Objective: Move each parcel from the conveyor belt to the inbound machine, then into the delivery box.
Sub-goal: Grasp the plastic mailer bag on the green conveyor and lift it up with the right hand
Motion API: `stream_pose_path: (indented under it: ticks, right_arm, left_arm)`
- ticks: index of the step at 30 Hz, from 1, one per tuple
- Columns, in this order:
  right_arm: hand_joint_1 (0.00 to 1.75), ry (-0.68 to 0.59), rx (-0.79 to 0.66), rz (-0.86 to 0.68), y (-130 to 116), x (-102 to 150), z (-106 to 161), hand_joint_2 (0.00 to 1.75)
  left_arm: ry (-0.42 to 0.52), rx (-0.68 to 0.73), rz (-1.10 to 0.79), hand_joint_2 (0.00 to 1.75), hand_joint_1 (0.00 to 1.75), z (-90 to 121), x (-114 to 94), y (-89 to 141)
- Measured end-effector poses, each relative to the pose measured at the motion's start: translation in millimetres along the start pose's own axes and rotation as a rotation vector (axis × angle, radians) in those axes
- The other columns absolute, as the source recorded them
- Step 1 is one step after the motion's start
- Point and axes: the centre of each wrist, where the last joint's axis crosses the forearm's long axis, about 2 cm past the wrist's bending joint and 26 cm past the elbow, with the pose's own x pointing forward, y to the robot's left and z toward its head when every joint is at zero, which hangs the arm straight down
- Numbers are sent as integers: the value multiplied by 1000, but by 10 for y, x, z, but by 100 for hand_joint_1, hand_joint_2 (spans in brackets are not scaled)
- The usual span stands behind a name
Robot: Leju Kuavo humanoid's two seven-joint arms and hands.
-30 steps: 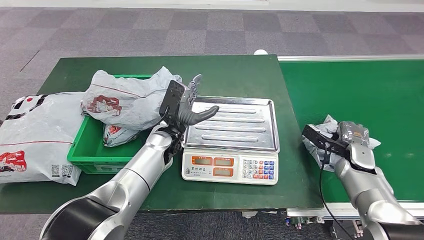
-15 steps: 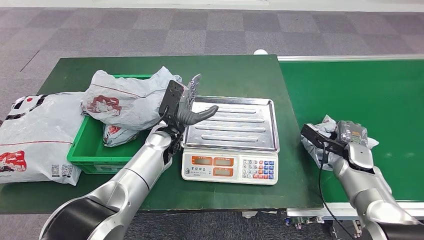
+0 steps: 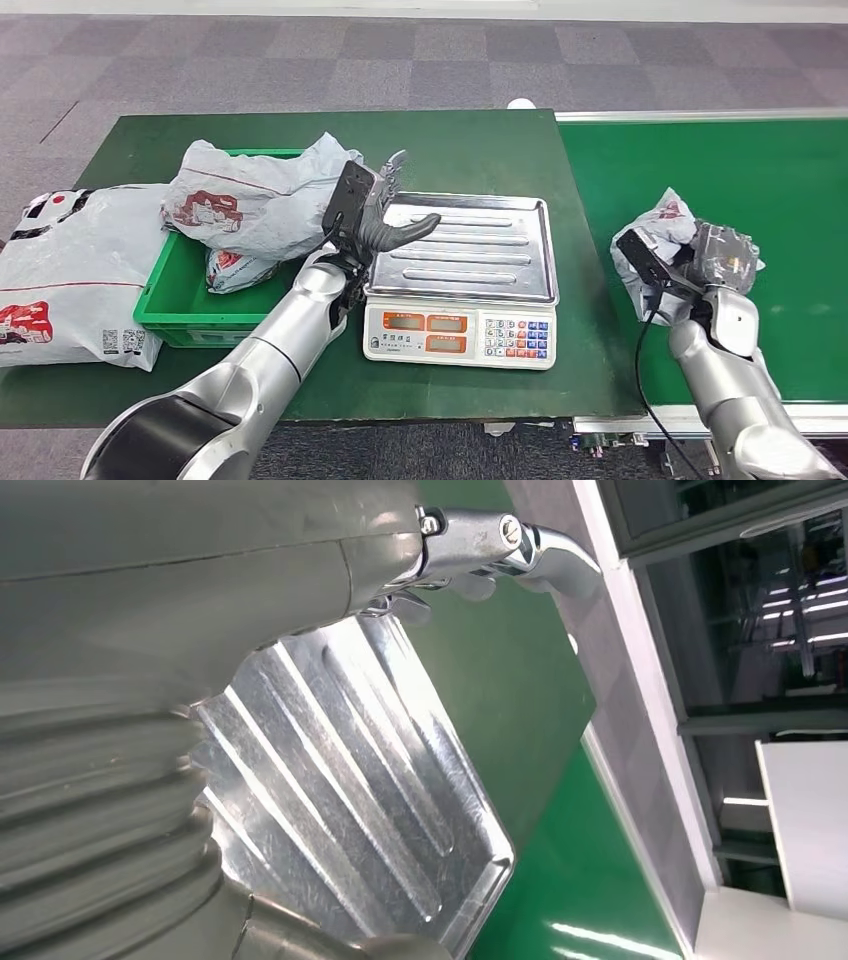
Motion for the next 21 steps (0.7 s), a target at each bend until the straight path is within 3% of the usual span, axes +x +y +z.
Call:
stream_pose_path:
  ticks: [12, 21]
  right_arm:
    - [175, -40, -232, -61, -435, -16, -197, 175]
    - [175, -44, -281, -60, -574, 79, -325, 175]
  left_arm:
    - [10, 1, 13, 175, 0, -6, 8, -111]
    - [9, 6, 29, 175, 0, -9, 15, -154]
